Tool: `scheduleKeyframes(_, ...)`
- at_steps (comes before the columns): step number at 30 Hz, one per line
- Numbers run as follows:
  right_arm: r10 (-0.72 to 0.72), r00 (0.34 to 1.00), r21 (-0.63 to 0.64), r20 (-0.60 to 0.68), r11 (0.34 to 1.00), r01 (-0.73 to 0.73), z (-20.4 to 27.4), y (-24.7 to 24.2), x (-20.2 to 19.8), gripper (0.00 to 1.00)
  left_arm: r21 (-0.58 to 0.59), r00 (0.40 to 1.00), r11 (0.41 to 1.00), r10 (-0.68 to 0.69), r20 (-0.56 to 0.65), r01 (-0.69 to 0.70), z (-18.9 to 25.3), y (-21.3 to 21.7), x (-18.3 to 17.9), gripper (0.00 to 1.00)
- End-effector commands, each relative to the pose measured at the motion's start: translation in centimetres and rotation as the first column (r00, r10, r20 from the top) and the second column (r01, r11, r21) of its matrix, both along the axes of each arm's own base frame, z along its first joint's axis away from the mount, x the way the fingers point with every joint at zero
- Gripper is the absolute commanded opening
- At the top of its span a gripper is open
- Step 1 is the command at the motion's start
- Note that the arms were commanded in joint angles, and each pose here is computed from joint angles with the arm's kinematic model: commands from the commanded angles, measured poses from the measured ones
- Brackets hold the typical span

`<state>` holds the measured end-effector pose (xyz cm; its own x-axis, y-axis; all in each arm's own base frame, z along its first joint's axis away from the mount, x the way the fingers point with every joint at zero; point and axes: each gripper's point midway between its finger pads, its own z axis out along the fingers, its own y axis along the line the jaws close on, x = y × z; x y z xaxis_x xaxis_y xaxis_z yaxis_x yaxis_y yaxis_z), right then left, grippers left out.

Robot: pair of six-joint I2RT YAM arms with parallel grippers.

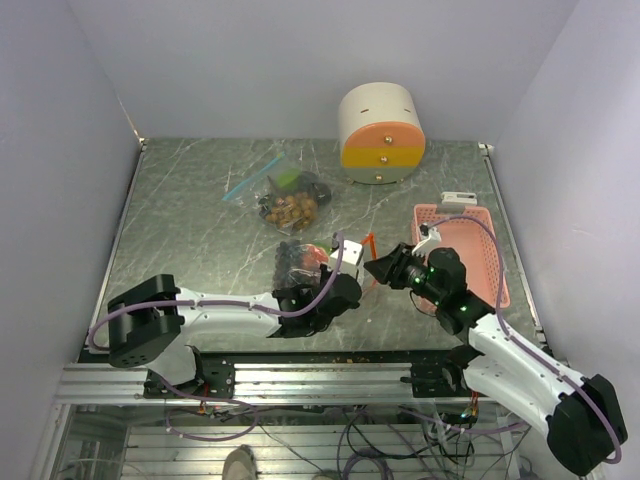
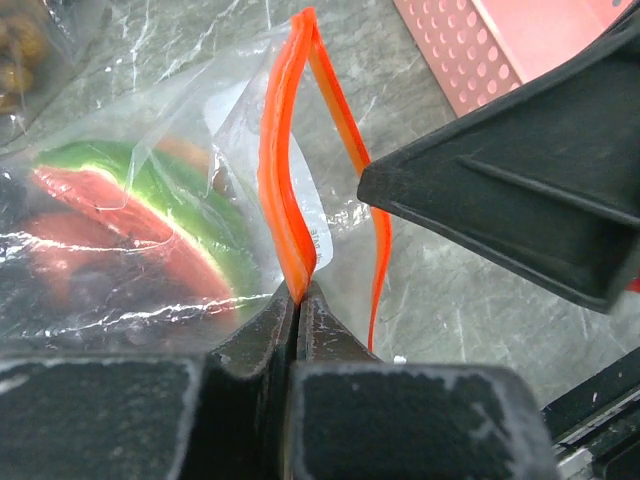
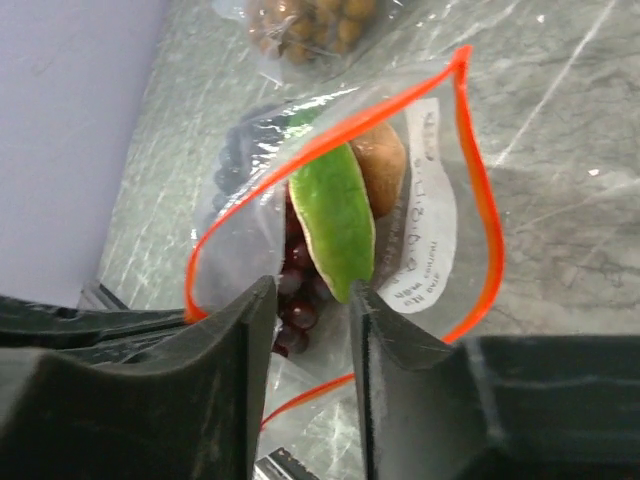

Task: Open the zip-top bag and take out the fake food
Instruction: Pick up the fake fruit from the zipper food storage bag.

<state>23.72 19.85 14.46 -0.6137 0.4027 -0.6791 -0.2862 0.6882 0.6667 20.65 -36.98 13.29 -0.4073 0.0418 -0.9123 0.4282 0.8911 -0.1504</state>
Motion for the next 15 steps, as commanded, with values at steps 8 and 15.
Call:
scheduleKeyframes(8, 0.136, 0.991, -0.034, 0.009, 0.99, -0.135, -2.7, 3.2, 2.4, 0.3, -0.069, 1.0, 0.997, -0.028, 0.01, 0.029, 1.9, -1.0, -0.2, 0.07)
scheduleKeyframes(15, 0.272, 0.962, -0.076, 0.027, 0.96, -0.27, -4.3, 6.7, 3.8, 0.55, -0.106, 0.999, 0.994, -0.039, -0.002, 0.039, 2.2, -0.7, -0.7, 0.07)
